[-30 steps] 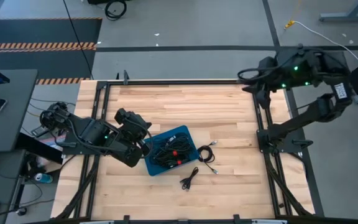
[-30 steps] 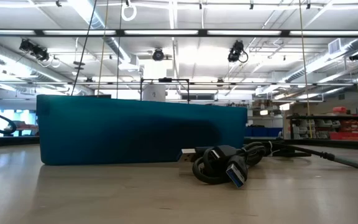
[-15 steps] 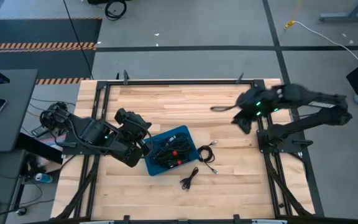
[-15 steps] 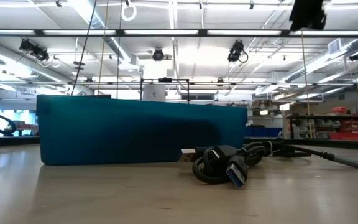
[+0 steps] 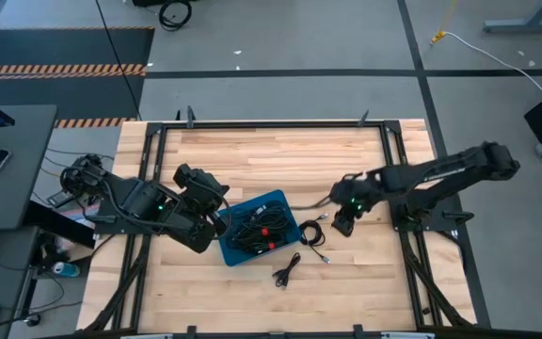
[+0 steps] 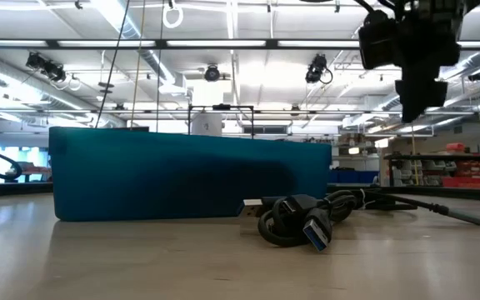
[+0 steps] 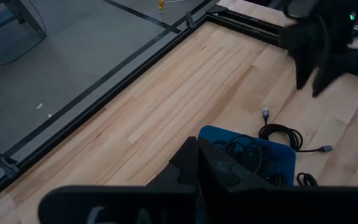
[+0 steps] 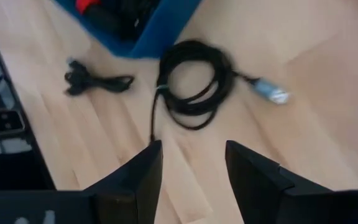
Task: Pick and place USB-C Cables
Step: Put the black charger cable into the blue bin
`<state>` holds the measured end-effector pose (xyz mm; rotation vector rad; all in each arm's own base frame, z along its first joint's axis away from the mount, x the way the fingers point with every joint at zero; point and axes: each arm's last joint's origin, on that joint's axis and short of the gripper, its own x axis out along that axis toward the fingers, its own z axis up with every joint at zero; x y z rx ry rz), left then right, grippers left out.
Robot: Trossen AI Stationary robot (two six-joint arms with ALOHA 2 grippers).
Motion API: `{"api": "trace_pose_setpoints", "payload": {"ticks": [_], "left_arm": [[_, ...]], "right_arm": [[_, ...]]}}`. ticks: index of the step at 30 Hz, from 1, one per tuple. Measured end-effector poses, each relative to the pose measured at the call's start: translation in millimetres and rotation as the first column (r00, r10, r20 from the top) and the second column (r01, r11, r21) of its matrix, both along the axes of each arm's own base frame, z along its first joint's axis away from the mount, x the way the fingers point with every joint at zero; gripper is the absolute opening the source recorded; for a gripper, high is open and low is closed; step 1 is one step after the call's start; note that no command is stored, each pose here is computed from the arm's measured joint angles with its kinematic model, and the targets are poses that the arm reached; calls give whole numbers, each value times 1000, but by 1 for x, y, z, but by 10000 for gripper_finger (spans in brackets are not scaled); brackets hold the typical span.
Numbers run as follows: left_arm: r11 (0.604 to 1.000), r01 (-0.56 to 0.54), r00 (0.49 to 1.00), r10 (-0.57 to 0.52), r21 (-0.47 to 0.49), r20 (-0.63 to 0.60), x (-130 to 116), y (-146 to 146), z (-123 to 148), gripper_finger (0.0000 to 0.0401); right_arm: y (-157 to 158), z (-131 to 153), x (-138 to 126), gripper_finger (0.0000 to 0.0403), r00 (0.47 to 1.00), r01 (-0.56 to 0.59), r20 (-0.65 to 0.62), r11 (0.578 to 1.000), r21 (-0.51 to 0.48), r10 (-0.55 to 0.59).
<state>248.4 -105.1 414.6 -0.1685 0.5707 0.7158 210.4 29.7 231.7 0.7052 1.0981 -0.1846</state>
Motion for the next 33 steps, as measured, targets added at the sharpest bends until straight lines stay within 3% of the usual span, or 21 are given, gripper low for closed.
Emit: {"api": "trace_pose_setpoints", "payload": {"ticks": [3,9,17,20,26,33], "left_arm": [[1000,0,1000,0,0,0,0,0,0,5],[1000,0,1000,0,0,0,0,0,0,5],[1000,-1,1000,1,-1,2,0,0,0,5],[1000,-1,1000,1,-2,2,0,0,0,5],[1000,-1,1000,1,-3,3,0,0,0,5],[1000,-3,1000,3,-2,3,0,0,0,5]], "right_arm": [[9,-12,6,194,999,-15,-34,1000,-10,15],[17,-34,16,215,992,-51,-119,988,-145,34],[18,-61,27,225,958,-226,-231,943,-243,171],[15,-70,30,225,951,-235,-260,941,-242,170],[23,-76,42,225,963,-228,-179,961,-159,199],[28,-72,53,225,977,-209,-57,968,-142,203]]}}
